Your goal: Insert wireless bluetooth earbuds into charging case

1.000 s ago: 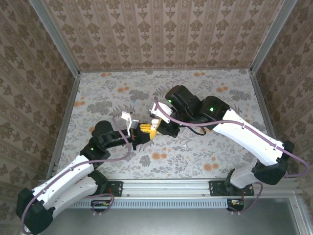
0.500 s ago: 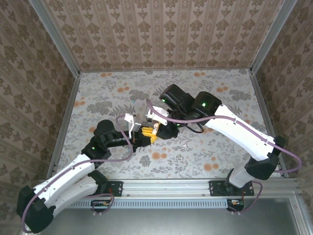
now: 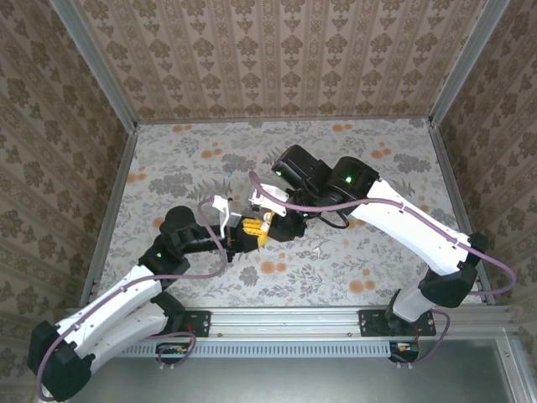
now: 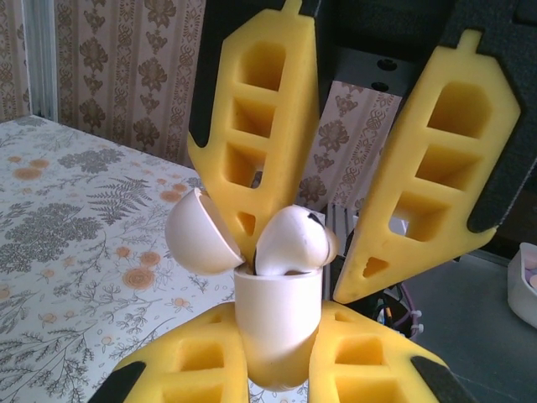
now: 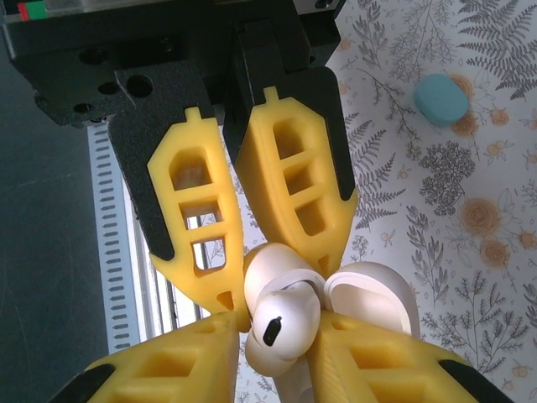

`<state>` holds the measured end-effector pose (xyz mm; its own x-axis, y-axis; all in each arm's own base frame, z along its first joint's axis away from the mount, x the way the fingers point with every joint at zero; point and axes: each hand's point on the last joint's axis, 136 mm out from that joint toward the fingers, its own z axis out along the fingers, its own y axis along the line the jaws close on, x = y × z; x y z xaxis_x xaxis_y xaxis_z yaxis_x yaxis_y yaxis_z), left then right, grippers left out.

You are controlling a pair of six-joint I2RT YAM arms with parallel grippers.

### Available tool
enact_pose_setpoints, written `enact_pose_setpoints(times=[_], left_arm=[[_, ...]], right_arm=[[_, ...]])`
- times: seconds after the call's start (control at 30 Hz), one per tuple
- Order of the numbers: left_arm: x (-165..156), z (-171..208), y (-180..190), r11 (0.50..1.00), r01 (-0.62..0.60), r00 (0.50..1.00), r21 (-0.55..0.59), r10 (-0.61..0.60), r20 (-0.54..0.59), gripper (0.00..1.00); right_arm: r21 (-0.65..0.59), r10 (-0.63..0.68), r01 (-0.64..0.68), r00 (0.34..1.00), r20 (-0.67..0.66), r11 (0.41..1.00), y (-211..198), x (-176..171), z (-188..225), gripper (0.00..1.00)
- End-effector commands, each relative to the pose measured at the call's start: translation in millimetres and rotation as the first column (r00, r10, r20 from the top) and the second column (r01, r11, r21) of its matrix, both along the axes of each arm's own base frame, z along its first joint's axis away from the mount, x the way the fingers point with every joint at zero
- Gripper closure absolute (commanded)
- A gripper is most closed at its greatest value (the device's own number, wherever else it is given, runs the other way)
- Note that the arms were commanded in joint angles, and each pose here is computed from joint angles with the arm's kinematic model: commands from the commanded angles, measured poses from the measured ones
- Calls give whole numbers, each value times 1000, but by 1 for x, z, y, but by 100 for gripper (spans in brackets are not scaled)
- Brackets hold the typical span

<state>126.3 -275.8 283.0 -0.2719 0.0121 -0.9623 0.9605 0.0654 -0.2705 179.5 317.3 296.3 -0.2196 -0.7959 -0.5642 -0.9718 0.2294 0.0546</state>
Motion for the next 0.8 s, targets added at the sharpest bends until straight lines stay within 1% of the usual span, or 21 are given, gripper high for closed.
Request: enact_pose_setpoints(times=[0.0, 0.17, 0.33, 0.47, 0.63, 0.77], left_arm=[[-18, 35, 6, 994, 59, 988, -94, -45, 146, 100], [-18, 36, 8, 994, 49, 988, -98, -35, 147, 100], [-17, 36, 8, 994, 39, 990, -102, -24, 140, 100], [-17, 36, 8, 993, 36, 991, -109, -21, 131, 100], [-15, 36, 8, 994, 24, 992, -111, -10, 124, 100], [-8, 32, 9, 994, -21, 994, -105, 32, 104, 100]], right_arm=[[-93, -28, 29, 1000, 14, 995, -14, 7, -14, 67], [-92, -45, 46, 999, 19, 995, -17, 10, -12, 62], [-65, -62, 63, 998, 27, 996, -18, 12, -8, 57], [-15, -71, 72, 997, 23, 997, -14, 11, -2, 53], [15, -97, 97, 995, 17, 995, -16, 13, 4, 50], [92, -150, 150, 989, -11, 984, -20, 16, 21, 46]])
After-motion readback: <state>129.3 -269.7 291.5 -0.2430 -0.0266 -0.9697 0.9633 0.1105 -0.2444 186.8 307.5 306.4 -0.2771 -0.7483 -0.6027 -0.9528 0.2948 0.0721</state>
